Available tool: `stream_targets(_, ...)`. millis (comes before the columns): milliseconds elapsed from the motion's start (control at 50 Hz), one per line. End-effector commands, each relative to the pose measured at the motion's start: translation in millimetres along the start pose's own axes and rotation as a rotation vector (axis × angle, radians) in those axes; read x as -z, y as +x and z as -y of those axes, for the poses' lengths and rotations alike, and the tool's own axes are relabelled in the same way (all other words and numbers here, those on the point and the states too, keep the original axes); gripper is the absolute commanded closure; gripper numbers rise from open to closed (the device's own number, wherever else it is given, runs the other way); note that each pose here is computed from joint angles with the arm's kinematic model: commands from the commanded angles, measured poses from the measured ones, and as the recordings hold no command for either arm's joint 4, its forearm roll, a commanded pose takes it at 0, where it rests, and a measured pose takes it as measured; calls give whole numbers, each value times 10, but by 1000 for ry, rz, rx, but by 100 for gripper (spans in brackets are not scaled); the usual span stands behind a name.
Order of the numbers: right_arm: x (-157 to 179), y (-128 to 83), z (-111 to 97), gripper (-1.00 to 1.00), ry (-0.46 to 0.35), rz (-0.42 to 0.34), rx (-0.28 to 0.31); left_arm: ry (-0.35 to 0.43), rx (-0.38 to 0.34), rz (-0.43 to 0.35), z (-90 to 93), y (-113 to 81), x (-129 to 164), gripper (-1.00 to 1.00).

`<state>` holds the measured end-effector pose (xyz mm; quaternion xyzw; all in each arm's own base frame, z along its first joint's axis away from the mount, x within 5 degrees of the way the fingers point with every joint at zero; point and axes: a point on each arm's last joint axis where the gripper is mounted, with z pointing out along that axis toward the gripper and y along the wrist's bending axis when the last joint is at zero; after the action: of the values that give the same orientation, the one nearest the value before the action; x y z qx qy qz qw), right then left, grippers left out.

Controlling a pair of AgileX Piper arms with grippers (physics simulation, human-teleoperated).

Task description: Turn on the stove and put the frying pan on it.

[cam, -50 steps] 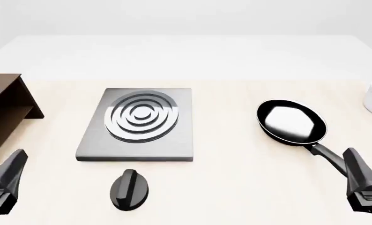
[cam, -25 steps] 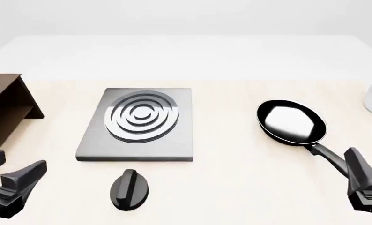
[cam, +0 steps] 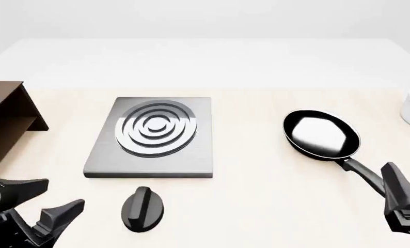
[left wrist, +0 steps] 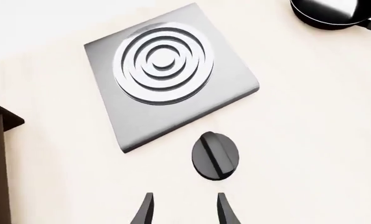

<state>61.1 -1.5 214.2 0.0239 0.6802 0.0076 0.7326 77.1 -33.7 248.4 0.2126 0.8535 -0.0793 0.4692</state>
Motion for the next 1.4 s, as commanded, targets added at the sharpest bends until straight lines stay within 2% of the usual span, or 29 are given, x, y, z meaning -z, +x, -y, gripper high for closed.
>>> stream_targets(20, 5, -1, 0, -100, -1, 1, 2, 55, -27, -19, 63, 61, -103, -100)
stream_targets(440, 11, 5, 0, -100, -1, -2, 6, 133, -59, -51, 182, 193, -378, -100)
stream_targets(980, 0, 5, 0, -100, -1, -5, 9, 145, -78, -87, 234, 352, -658, -100)
stream_targets(1400, -4, 7, 0, -100, -1, -8, 13, 185, -88, -95, 320, 379, -789, -100)
